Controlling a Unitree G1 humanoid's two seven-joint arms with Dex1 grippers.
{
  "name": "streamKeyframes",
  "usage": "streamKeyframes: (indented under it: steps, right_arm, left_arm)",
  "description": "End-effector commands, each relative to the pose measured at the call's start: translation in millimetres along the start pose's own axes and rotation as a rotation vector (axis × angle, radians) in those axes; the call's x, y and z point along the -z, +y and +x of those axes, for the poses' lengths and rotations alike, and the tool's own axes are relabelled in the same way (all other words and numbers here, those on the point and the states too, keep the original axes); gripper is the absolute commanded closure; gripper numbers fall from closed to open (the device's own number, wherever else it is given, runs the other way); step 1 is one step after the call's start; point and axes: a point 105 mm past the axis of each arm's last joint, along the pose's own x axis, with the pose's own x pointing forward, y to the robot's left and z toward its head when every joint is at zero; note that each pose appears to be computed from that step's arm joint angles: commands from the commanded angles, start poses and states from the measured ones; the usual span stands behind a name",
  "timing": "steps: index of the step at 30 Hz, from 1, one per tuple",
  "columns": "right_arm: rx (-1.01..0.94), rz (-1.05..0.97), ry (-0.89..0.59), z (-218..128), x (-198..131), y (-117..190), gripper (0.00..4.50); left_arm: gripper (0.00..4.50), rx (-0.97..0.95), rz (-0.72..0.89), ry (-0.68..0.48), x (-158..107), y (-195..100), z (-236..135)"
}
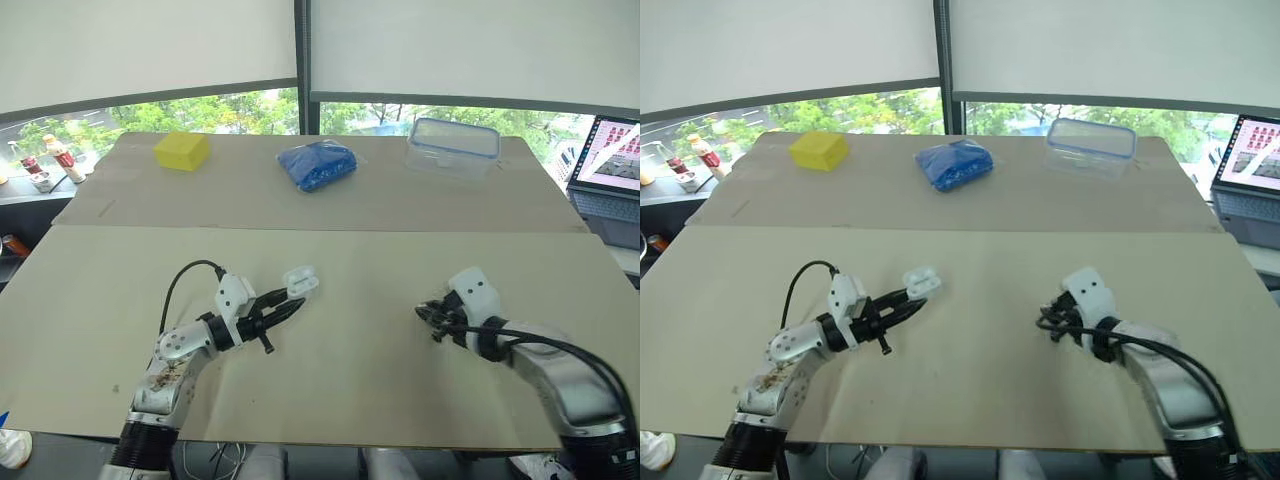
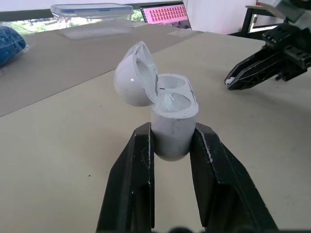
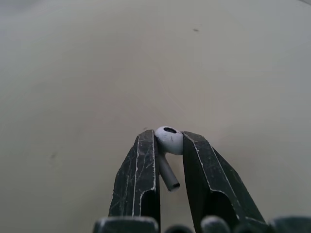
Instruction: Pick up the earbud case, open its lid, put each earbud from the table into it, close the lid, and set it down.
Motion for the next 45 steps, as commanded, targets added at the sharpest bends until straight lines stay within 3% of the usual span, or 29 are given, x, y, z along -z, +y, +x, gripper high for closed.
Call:
streamKeyframes:
  steps: [1,5,10,26,27,31,38,45]
  right_arm:
    - [-0.234,-0.184,-0.014,-27,-13,18,4.18]
    - [-0.461,-0.388,0.156,-55,13,30,4.18]
    - [-0.578,-0.485,0.279,-73,39,27,4.18]
    - [-0.591,-0.382,0.393,-73,68,7,4.18]
    - [-0.591,-0.378,0.401,-73,69,6,3.15]
    - [-0.590,-0.406,0.404,-74,65,4,1.83]
    - [-0.512,-0.434,0.394,-83,32,5,1.82]
    - [-0.402,-0.495,0.578,-89,28,24,1.82]
  left_arm:
    - [3.96,0.011,0.028,-0.036,-17,-5,-3]
    - [3.96,0.010,0.017,-0.027,-20,-10,-7]
    - [3.96,0.026,-0.004,-0.020,-22,-20,-10]
    - [3.96,0.006,-0.038,-0.015,-17,-26,-12]
    - [3.96,0.006,-0.037,-0.015,-17,-26,-12]
    - [3.96,0.006,-0.040,-0.012,-16,-25,-13]
    - [3.96,0.013,-0.046,-0.004,-12,-25,-11]
    - [3.96,0.039,-0.056,0.000,-10,-32,-6]
